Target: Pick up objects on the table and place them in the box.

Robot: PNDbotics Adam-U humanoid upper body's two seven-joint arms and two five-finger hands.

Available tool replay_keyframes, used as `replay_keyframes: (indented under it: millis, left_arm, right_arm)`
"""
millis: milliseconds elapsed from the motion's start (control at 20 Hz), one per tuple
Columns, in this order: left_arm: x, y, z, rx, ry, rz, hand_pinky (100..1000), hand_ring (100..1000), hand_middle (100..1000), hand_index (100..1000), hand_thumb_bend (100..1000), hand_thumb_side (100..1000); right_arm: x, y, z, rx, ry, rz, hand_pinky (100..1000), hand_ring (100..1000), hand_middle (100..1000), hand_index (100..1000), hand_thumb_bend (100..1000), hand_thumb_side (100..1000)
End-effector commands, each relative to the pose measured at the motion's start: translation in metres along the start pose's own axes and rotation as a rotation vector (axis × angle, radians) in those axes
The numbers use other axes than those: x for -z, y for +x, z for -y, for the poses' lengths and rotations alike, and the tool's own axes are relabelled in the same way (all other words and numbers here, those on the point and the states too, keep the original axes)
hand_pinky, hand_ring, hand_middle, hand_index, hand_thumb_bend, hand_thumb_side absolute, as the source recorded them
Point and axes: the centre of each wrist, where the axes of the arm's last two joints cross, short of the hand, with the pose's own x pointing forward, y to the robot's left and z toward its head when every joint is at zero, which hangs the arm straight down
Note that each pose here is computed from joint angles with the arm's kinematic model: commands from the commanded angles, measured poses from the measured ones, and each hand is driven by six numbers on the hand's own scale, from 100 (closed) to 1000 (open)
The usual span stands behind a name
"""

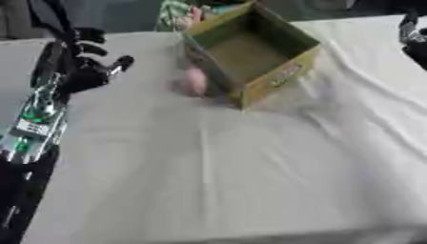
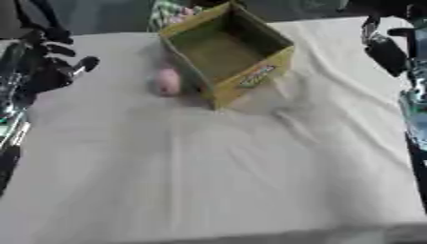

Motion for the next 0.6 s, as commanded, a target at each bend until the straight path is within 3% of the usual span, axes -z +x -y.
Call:
replay_keyframes:
  millis: [50, 600]
  left_arm:
    - [0.012, 0.003, 0.007, 0.046, -0.042, 0.003, 493, 619, 619, 710, 690, 134]
    - [0.028, -0.008, 0.047, 0.102, -0.16, -0.008, 504, 629, 628, 716, 717, 146]
  right_arm:
    - [0.009, 0.013, 0.007, -0.01, -0.013, 0.05, 755, 904, 713, 900, 100, 523]
    - [0.01, 0.016, 0.003, -0.001, 0.0, 0.057, 755, 904, 713, 900, 100, 524]
